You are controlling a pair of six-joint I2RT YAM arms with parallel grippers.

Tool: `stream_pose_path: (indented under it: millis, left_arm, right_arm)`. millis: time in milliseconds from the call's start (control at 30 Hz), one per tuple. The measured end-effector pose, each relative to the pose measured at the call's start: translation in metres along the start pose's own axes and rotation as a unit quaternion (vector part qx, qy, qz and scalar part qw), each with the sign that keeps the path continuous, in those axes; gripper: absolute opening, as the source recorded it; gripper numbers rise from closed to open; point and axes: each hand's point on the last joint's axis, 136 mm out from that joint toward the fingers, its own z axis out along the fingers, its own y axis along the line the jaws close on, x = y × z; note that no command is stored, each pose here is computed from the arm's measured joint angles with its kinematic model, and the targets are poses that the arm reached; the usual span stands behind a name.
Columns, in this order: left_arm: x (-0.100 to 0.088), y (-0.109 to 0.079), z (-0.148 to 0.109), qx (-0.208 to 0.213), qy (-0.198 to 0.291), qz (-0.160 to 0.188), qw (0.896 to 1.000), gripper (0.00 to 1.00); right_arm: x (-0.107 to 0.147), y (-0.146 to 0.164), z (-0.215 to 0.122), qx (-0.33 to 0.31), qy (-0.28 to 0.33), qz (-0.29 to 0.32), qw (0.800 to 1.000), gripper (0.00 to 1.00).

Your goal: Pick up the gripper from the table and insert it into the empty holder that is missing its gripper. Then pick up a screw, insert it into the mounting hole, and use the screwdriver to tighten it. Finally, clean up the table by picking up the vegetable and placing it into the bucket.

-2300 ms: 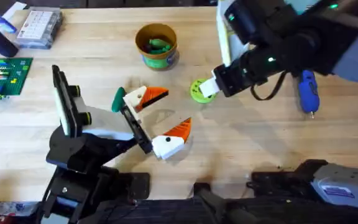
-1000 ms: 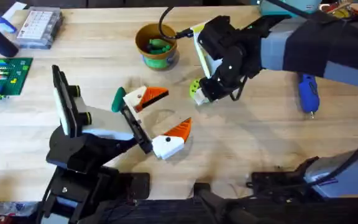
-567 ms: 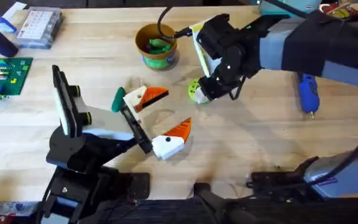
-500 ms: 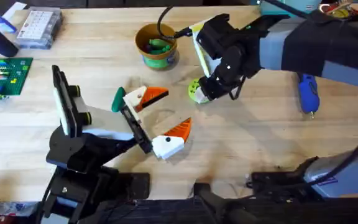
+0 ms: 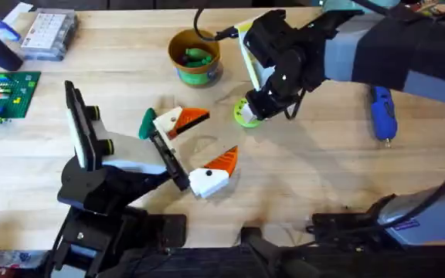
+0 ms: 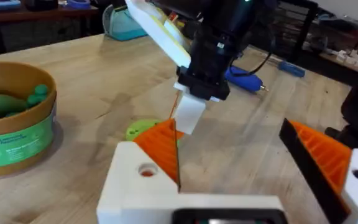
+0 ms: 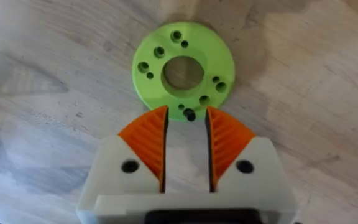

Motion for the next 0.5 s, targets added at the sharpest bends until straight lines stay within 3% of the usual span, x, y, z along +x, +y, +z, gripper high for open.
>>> stream_pose_path:
  millis: [367,500]
  left_arm:
    - [0.0,0.0,0.0,0.0,0.0,0.0,1.0,0.99]
    - [0.0,0.0,0.0,0.0,0.0,0.0,1.0,0.99]
  right_arm:
    - [0.0047,0.001,0.0063,0.0,0.015,-0.001,1.0,0.317]
    - [0.0053,0.0027,0.0096,0.001,0.02,-0.005,1.0,0.248]
